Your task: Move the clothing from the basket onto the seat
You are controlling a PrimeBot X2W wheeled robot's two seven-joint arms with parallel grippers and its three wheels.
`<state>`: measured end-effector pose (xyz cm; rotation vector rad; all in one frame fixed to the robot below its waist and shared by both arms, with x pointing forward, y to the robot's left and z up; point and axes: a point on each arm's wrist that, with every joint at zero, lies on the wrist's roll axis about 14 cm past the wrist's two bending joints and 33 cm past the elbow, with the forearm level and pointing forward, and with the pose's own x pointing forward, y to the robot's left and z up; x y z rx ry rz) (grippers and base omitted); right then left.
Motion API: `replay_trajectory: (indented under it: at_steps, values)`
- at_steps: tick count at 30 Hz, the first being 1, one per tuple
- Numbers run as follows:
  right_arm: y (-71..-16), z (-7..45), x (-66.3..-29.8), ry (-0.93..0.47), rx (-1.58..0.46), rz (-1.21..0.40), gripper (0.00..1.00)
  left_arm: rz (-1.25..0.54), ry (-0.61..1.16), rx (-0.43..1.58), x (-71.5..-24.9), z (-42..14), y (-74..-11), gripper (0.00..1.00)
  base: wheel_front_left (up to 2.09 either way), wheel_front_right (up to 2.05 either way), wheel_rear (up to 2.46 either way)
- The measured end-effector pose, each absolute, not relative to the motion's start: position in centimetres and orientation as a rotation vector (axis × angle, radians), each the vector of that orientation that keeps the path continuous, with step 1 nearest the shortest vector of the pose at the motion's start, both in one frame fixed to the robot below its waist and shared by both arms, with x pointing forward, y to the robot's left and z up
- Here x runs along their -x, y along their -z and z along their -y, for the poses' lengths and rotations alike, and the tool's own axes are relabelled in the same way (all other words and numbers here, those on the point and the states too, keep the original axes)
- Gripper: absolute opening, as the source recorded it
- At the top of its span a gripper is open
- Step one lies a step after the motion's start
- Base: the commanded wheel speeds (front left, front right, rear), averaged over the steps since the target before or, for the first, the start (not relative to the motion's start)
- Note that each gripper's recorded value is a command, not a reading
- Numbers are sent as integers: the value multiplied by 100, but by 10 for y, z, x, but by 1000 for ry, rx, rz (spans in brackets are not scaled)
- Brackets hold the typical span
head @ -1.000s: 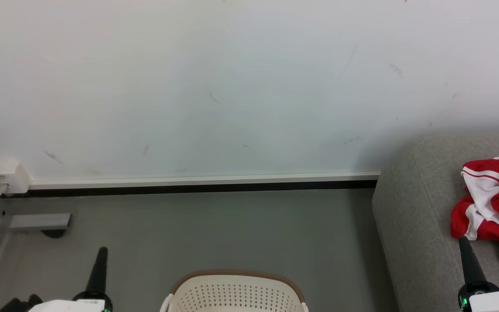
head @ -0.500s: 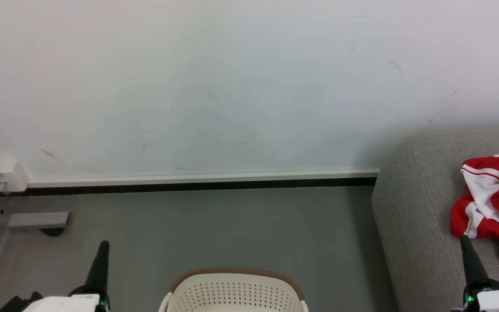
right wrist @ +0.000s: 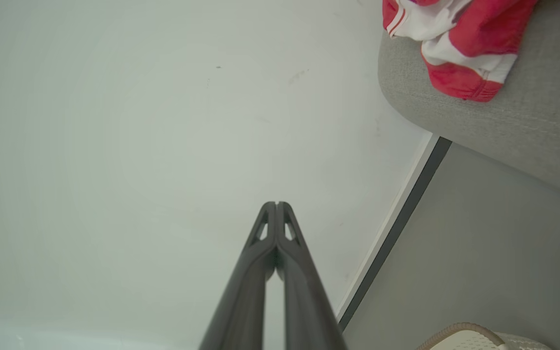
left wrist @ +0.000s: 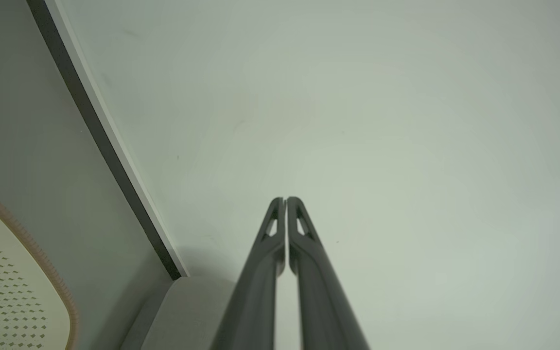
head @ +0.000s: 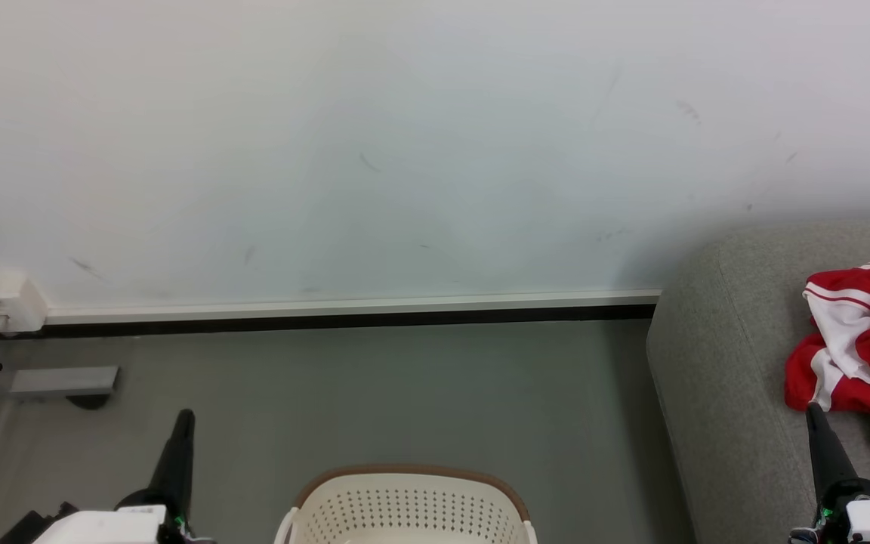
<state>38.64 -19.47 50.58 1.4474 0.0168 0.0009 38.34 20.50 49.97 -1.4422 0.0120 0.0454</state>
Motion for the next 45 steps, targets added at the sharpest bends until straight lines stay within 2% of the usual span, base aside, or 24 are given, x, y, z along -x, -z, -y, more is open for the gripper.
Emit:
replay_trajectory:
  at_steps: [19,45]
  values:
    - [-507,200,-389,0,-1573,-2,0,-5,-5,1568,-389,-200,-506,0,0,0,0]
    - [-508,200,-390,0,-1575,0,0,-4,-4,1568,-390,-200,-507,0,0,0,0]
